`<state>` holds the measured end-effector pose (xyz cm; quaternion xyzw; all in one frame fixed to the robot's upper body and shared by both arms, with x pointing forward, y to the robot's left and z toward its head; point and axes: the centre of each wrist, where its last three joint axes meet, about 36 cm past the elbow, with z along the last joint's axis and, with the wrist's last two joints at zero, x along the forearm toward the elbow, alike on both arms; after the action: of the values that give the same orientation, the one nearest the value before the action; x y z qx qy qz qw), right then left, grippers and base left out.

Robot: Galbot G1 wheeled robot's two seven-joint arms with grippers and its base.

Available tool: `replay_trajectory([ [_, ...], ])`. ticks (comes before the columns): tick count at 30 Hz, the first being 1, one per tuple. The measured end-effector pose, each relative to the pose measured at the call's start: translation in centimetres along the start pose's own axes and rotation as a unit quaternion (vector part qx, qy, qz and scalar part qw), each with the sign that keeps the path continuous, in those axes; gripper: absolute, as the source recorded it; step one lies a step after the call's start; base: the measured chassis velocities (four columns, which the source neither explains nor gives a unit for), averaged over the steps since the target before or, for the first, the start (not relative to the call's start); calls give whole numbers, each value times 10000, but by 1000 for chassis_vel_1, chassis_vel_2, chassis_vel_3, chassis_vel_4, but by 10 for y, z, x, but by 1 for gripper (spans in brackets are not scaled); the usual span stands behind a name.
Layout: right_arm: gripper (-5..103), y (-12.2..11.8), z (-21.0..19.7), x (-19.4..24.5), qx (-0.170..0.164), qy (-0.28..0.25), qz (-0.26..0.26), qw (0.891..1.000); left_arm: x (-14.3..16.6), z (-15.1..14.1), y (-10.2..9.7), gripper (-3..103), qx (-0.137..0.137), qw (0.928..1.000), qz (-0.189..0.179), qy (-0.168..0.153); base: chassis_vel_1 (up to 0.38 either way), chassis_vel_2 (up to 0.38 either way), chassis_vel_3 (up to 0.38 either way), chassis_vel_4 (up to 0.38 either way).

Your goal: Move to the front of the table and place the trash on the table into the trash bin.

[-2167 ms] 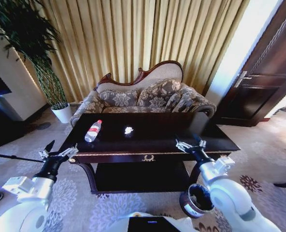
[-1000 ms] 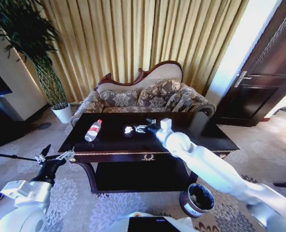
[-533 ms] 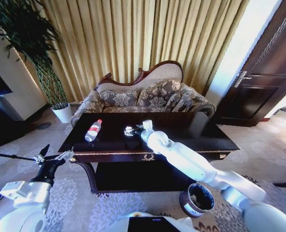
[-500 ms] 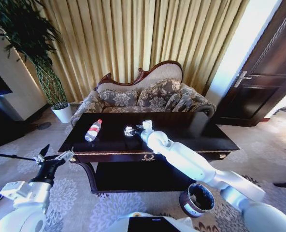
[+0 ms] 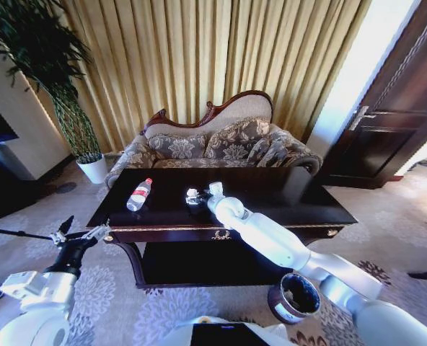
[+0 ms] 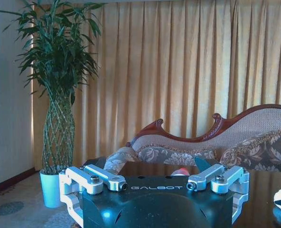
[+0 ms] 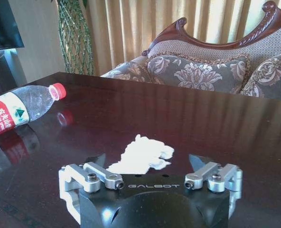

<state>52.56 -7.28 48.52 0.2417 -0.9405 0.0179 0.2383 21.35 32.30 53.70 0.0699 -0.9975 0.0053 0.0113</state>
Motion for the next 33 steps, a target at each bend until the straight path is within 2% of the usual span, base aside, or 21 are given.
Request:
replay_trajectory([
  [1, 96, 0, 0, 0, 3, 1, -2, 10000, 0, 0, 0, 100, -2, 10000, -3, -3, 0, 0, 0, 0],
  [2, 86, 1, 1, -2, 32, 4, 13, 10000, 0, -1, 1, 100, -6, 10000, -17, -12, 0, 0, 0, 0],
  [4, 86, 1, 2, -2, 42, 6, 26, 10000, 0, -1, 1, 100, -4, 10000, -22, -15, 0, 0, 0, 0],
  [6, 76, 0, 3, -2, 52, 10, 40, 10000, 0, -1, 2, 100, 5, 10000, -31, -12, 0, 0, 0, 0],
  [7, 76, 0, 3, -2, 55, 13, 46, 10000, 1, -1, 2, 100, 9, 10000, -34, -10, 0, 0, 0, 0],
  [8, 65, -1, 4, -2, 59, 19, 57, 10000, 1, 0, 1, 100, 19, 10000, -30, -7, 0, 0, 0, 0],
  [10, 65, -2, 5, -2, 60, 23, 64, 10000, 1, 0, 1, 100, 25, 10000, -25, -7, 0, 0, 0, 0],
  [11, 59, -3, 5, -2, 62, 24, 74, 10000, 0, 0, 1, 100, 28, 10000, -22, -9, 0, 0, 0, 0],
  [12, 59, -4, 5, -2, 63, 23, 85, 9999, 0, 0, 0, 100, 29, 10000, -17, -13, 0, 0, 0, 0],
  [13, 48, -5, 6, -1, 69, 21, 97, 9999, 0, 0, 0, 100, 27, 10000, -7, -18, 0, 0, 0, 0],
  [14, 48, -5, 6, -1, 69, 21, 97, 9999, 0, 0, 0, 100, 27, 10000, -7, -18, 0, 0, 0, 0],
  [16, 37, -7, 5, 1, 71, 3, 108, 9999, 0, 0, 0, 100, 24, 10000, -2, -21, 0, 0, 0, 0],
  [18, 37, -8, 5, 1, 71, -3, 115, 9999, 0, 0, 0, 100, 24, 10000, -2, -22, 0, 0, 0, 0],
  [20, 27, -9, 5, 3, 75, -22, 121, 9999, 0, 0, 0, 100, 24, 10000, -2, -23, 0, 0, 0, 0],
  [21, 27, -10, 4, 4, 77, -32, 125, 9999, 0, 0, 0, 100, 23, 10000, -2, -22, 0, 0, 0, 0],
  [22, 16, -11, 4, 6, 85, -44, 130, 9999, 0, 0, 0, 100, 23, 10000, -2, -20, 0, 0, 0, 0],
  [24, 16, -12, 3, 8, 92, -51, 136, 9999, 0, 0, 0, 100, 22, 10000, -2, -22, 0, 0, 0, 0],
  [26, 2, -16, 2, 13, 82, -91, 166, 9998, 0, 0, 0, 100, 29, 10000, 1, -28, 0, 0, 0, 0],
  [31, 1, -22, -6, 28, -33, -238, 253, 9994, 0, 0, 0, 100, 34, 10000, 10, -35, 0, 0, 0, 0],
  [33, 0, -33, -12, 46, -205, -532, 398, 9976, -1, -1, 0, 100, 78, 10000, 25, -51, 0, 0, 0, 0],
])
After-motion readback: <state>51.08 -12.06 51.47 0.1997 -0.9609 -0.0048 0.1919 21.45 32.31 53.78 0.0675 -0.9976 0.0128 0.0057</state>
